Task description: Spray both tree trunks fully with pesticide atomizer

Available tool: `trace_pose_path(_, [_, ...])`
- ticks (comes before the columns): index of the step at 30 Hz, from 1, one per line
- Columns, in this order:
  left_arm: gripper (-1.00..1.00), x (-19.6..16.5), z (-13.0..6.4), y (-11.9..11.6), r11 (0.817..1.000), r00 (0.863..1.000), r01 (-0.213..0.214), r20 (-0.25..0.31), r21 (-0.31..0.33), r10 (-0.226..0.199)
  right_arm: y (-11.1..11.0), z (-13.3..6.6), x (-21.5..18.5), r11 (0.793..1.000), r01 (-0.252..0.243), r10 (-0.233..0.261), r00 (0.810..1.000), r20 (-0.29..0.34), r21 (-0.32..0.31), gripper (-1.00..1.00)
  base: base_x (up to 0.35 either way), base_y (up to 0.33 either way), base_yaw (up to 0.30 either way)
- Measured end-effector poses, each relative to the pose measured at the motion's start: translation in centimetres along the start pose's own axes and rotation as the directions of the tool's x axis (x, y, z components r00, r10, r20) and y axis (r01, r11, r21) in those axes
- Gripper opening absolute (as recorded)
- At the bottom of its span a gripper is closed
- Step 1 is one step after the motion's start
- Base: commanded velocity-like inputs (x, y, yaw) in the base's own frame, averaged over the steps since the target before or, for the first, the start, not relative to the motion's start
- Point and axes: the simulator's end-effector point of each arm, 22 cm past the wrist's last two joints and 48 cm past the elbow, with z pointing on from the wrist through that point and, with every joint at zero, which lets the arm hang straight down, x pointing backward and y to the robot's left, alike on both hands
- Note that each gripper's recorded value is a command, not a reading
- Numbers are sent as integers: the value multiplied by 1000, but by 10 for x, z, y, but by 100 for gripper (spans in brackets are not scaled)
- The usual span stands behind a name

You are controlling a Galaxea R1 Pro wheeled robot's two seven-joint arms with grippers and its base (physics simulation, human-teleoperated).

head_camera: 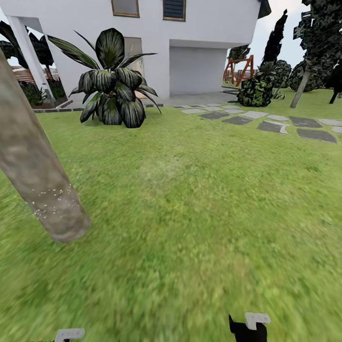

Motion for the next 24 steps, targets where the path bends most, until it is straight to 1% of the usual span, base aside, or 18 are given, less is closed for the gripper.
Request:
trace_pose_path(3, [-100, 1, 0, -1, 1000, 1000, 0, -3, 1, 0, 1, 0, 0, 1000, -1, 1, 1000, 0, -2, 100, -44, 16, -300])
trace_pose_path(4, [-100, 6, -1, -15, 1000, 1000, -4, -13, 25, 4, 1, 0, 0, 1000, -1, 1, 1000, 1, -1, 100, -2, 1, -300])
trace_pose_path(9, [-100, 8, -2, -28, 999, 1000, 5, -16, 40, -4, 1, 0, 0, 1000, -1, 1, 1000, 1, -1, 100, -1, 0, -300])
trace_pose_path(20, [-100, 9, -3, -24, 999, 1000, 10, -12, 32, -10, 1, 0, 0, 1000, -1, 1, 1000, 1, -2, 100, 0, -4, -300])
trace_pose_path(24, [-100, 15, -4, -24, 999, 1000, 8, -19, 31, -8, 1, 0, 0, 1000, -1, 1, 1000, 1, -1, 100, 0, -187, -300])
